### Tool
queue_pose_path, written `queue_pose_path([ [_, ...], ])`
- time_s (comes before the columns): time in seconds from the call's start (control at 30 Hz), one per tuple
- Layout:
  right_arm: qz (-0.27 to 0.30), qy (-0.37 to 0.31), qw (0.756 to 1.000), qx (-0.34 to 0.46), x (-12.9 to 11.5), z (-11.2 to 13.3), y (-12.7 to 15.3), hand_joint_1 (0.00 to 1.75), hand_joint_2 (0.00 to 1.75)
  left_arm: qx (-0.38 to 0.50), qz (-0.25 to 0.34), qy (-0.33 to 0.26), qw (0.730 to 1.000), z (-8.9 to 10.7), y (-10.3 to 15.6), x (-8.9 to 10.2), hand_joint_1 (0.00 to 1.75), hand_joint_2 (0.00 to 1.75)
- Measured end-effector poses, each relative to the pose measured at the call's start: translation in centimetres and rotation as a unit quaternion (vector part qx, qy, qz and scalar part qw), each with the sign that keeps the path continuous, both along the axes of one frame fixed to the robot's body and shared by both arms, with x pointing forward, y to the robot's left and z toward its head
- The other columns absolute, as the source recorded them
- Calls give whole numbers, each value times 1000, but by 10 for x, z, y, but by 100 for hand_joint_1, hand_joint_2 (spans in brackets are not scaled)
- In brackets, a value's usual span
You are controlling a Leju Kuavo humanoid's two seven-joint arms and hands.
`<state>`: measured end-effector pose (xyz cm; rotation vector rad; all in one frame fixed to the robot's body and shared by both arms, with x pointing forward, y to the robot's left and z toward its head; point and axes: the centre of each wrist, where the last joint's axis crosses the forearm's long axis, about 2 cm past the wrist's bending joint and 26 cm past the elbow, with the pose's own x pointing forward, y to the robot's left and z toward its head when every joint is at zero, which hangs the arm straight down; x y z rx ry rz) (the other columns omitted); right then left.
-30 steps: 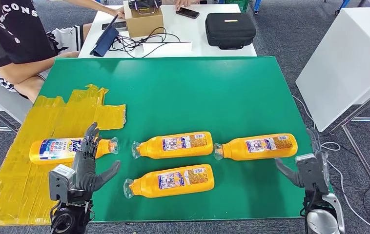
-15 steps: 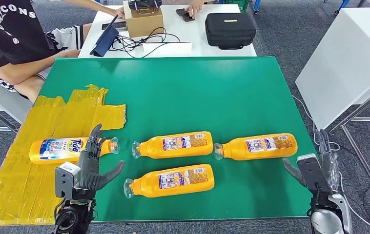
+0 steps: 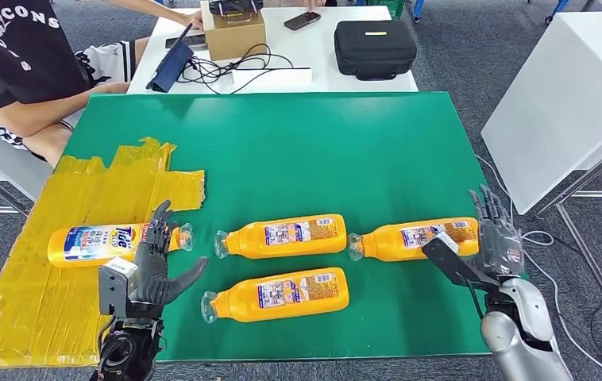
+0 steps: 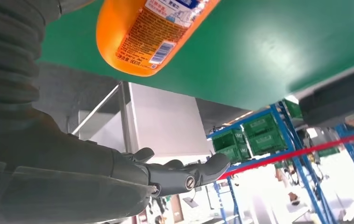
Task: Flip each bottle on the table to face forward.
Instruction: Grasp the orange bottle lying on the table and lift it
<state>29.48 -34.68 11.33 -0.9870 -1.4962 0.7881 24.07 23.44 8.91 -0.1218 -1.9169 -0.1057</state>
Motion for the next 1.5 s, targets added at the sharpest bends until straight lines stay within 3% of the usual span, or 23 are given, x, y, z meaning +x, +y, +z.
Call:
queue_pose_path([
  [0.37,63,117,985,-112,20,-2,29,0,175,-7,-11,5,1000,-1,-8,4,0,175],
  [1.1,84,140,977,-135,27,-7,36,0,175,-11,-11,9,1000,-3,-8,5,0,175],
  [1.33,92,167,971,-142,29,-7,36,0,175,-14,-11,11,1000,-2,-8,5,0,175],
  [1.5,90,238,948,-192,37,-14,30,0,175,-18,-13,16,1000,1,-8,10,0,175],
])
